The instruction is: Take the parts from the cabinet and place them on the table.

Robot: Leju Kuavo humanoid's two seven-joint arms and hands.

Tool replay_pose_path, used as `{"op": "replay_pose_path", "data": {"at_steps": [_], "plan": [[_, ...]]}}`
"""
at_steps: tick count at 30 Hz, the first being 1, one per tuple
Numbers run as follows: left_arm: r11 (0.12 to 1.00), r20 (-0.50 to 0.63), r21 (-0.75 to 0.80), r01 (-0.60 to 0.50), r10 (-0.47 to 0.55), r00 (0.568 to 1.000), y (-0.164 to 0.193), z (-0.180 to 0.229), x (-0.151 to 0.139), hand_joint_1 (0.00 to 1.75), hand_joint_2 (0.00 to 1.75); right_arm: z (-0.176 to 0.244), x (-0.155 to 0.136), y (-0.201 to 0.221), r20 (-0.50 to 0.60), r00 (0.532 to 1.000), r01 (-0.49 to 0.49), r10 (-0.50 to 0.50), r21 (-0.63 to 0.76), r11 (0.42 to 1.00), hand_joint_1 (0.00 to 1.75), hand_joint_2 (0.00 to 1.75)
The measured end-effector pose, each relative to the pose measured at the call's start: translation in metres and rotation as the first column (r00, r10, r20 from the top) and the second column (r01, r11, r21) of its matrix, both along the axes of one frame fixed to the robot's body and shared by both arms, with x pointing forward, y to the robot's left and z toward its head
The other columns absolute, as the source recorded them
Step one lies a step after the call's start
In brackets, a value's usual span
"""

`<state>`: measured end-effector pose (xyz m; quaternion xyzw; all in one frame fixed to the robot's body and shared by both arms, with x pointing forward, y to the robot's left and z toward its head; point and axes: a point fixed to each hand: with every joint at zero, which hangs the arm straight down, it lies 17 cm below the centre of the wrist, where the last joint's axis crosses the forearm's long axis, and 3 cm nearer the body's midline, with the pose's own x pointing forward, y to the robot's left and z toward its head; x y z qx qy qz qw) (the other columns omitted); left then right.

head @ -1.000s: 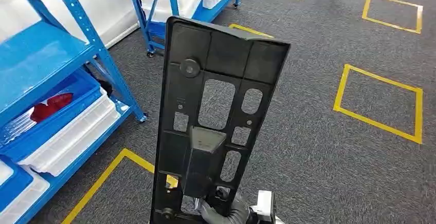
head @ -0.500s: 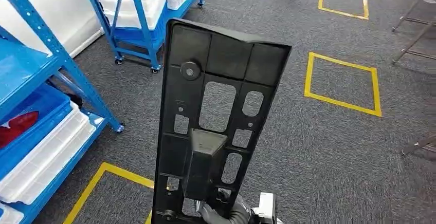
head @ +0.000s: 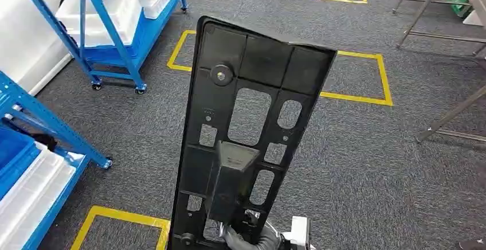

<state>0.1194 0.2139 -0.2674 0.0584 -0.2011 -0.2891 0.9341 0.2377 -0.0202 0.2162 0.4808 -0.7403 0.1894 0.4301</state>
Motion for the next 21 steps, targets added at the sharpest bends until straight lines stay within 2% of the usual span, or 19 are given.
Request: {"op": "replay_pose_path", "data": {"at_steps": [10,14,21], "plan": [[1.0,0.035,0.009,0.0,0.0,0.999,-0.001,0.006,0.025,0.0,1.75,0.001,0.008,-0.003,-0.003,0.999,0.034,-0.034,-0.012,0.999,1.69,1.75],[1.0,0.009,0.025,0.003,-0.004,1.0,0.004,0.002,0.016,0.0,1.75,-0.004,0.011,-0.006,-0.01,0.998,0.061,-0.061,-0.027,0.998,1.69,1.75],[0.999,0.005,0.042,0.001,-0.001,1.0,0.009,0.002,0.015,0.0,1.75,-0.007,0.016,-0.013,-0.021,0.995,0.099,-0.099,-0.038,0.994,1.69,1.75]]}}
